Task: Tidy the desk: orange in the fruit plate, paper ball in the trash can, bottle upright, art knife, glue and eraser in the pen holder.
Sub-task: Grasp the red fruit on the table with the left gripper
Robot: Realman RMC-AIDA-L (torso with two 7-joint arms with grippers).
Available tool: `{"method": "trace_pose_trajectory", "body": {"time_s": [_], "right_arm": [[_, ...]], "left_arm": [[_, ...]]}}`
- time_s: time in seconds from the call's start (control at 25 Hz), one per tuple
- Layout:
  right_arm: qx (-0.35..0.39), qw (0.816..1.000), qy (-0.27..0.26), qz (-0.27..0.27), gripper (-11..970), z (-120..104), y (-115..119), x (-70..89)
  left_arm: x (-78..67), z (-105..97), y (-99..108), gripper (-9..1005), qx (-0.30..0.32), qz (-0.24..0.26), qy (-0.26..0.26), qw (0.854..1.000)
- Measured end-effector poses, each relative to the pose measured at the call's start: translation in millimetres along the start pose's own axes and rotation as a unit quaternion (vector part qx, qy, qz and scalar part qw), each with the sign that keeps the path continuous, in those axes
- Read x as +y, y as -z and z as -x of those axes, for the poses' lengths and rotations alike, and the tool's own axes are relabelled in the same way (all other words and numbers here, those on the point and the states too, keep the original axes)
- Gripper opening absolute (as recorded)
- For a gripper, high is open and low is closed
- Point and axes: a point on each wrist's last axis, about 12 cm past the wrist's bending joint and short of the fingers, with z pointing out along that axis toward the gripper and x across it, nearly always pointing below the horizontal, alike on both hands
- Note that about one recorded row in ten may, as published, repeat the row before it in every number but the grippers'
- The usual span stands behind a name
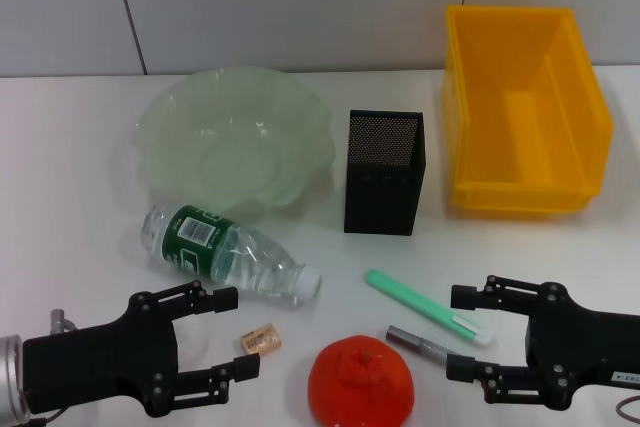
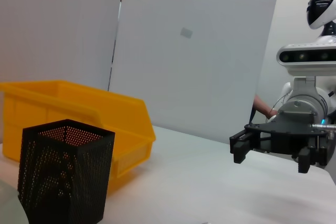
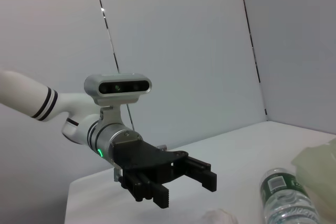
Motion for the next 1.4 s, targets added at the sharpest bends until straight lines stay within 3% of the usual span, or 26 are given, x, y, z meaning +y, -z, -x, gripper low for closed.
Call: {"method": "trace_pose_trajectory", "body": {"time_s": [0.8, 0.96, 1.16, 1.4], "right_arm": [[-0.02, 0.999, -0.001, -0.027, 764, 2, 4, -2.1], [-0.04, 0.998, 0.001, -0.054, 764, 5, 10, -5.4], [-0.056, 0.994, 0.0, -0.089, 764, 6, 21, -8.0], [-0.054, 0.994, -0.003, -0.096, 763, 3, 24, -6.1]], "left_arm": [[-2.4, -1, -6, 754, -0.001, -0.009, -0.001, 1.0], [-4.8, -1, -17, 748, 0.004, -0.027, -0.002, 1.0], [-7.0, -2, -53, 740, 0.028, -0.054, -0.011, 0.998], [-2.7, 0, -67, 731, 0.039, -0.063, -0.009, 0.997]]}}
